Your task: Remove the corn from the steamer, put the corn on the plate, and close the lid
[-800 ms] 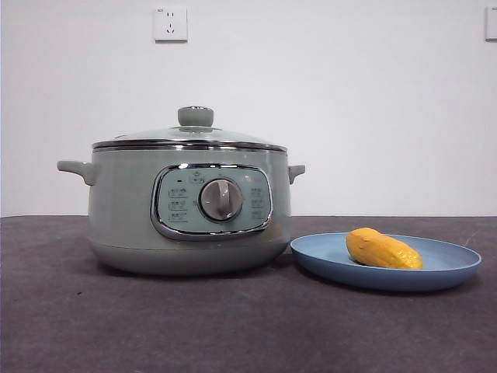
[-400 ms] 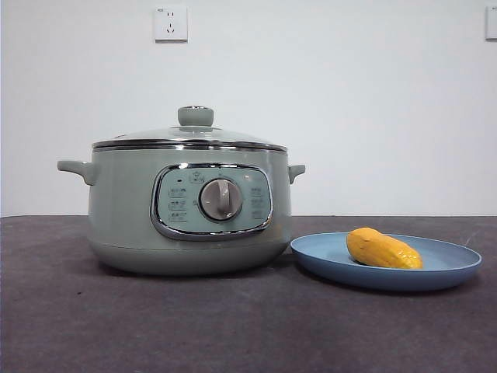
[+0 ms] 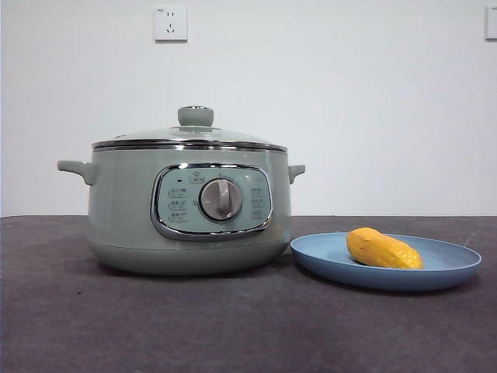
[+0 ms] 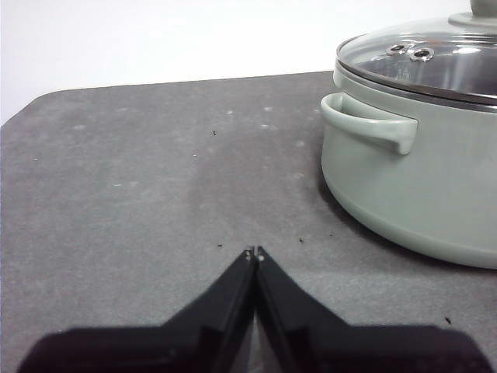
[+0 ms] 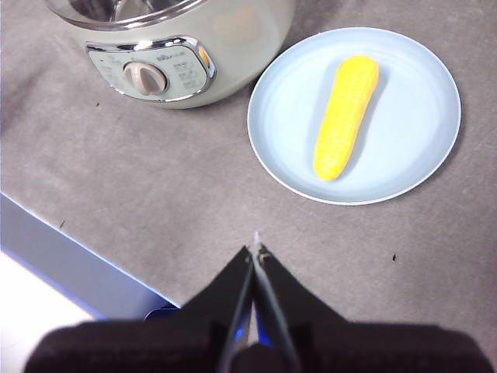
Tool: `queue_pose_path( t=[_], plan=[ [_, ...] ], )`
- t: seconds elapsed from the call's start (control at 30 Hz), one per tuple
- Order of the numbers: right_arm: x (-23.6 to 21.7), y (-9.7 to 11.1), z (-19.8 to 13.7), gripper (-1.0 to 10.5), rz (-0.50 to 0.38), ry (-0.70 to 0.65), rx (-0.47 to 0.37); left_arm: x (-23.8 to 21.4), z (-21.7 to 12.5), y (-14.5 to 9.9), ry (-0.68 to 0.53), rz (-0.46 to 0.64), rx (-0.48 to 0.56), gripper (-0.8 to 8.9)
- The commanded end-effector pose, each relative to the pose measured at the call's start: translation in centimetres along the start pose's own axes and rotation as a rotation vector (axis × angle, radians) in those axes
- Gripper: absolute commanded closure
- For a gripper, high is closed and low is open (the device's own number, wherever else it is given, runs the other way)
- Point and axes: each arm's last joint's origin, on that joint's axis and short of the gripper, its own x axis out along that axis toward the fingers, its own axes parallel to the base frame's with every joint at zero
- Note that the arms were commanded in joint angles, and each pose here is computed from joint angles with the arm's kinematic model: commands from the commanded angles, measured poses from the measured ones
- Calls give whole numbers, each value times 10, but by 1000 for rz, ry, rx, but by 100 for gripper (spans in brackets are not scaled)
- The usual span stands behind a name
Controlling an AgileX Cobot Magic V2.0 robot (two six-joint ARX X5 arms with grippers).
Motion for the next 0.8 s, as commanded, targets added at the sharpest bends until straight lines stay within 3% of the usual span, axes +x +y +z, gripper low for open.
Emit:
queue_pose_path(
  t=[0.03,0.17,0.27,0.53,0.8],
  plan=[
    [1,0,-1,946,-1,2,-2,1,-4,0,7,5,-12,817],
    [0,0,-1,946,-5,-2,-1,1,-4,0,7,4,-12,817],
    [-7,-3,-1,946,-35,-54,-53,1,-4,0,7,5,-12,817],
    [-34,-10,0,946,-189,-456,-46,1,-4,0,7,5,-12,817],
    [1,-29,-37,946,-297,-742,-113,1,-4,0,7,4,-12,817]
  ],
)
